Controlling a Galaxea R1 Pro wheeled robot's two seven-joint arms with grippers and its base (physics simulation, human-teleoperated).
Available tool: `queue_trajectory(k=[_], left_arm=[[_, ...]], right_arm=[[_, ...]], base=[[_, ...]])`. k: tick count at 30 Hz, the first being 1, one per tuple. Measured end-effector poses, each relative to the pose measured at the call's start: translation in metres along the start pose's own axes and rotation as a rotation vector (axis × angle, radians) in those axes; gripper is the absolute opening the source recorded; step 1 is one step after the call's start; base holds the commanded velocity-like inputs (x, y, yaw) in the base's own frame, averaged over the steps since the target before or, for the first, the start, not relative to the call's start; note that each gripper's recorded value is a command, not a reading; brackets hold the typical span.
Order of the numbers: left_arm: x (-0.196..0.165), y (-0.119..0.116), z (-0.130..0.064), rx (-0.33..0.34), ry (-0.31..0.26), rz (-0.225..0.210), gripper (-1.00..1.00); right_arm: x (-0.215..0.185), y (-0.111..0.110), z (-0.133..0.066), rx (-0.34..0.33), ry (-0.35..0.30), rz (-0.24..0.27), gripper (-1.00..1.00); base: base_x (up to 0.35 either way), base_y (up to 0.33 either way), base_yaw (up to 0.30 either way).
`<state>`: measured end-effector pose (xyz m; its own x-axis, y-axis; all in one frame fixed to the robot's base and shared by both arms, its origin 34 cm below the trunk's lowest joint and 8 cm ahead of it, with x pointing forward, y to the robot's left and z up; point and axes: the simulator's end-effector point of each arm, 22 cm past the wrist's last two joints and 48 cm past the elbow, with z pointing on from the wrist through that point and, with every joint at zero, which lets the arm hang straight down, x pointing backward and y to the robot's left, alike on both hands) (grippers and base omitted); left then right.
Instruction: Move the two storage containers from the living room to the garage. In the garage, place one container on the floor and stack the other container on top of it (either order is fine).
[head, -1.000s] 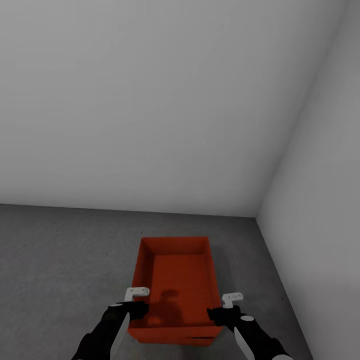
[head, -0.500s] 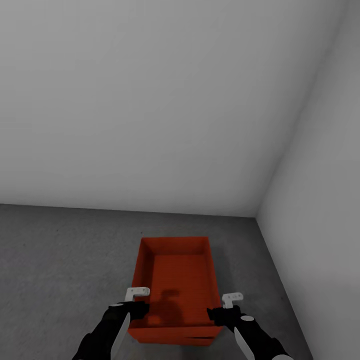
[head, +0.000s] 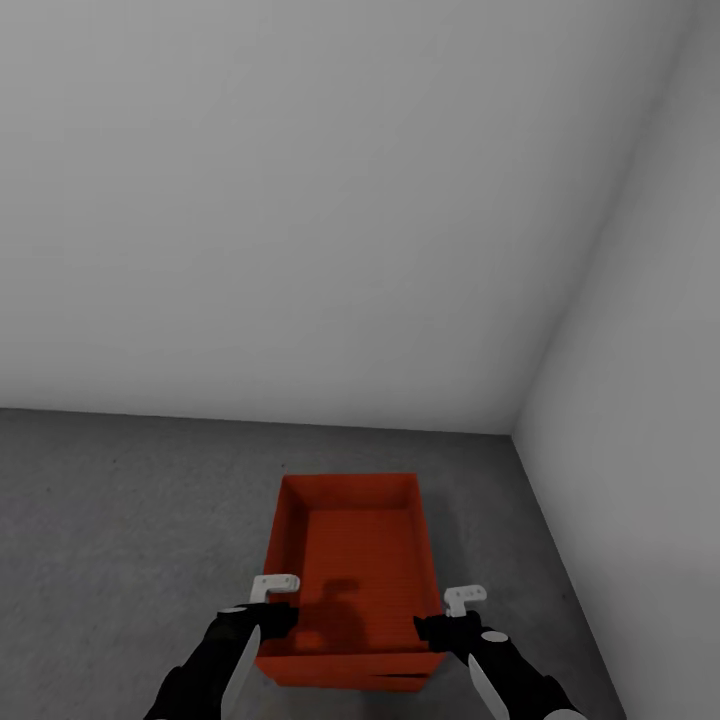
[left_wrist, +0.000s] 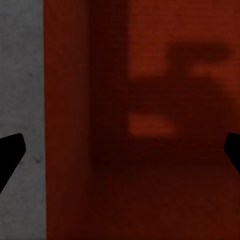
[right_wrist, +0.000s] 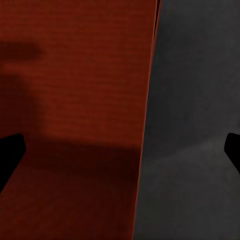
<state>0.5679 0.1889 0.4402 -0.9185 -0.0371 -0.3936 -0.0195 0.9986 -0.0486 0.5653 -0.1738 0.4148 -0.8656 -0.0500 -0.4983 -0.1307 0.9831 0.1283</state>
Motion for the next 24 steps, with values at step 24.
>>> queue_trajectory(k=[24], left_arm=[[-0.018, -0.005, -0.033, 0.003, 0.004, 0.002, 1.0]], right_arm=[[-0.023, 0.004, -0.031, 0.0, 0.0, 0.0, 1.0]], base=[[-0.006, 0.0, 0.0]])
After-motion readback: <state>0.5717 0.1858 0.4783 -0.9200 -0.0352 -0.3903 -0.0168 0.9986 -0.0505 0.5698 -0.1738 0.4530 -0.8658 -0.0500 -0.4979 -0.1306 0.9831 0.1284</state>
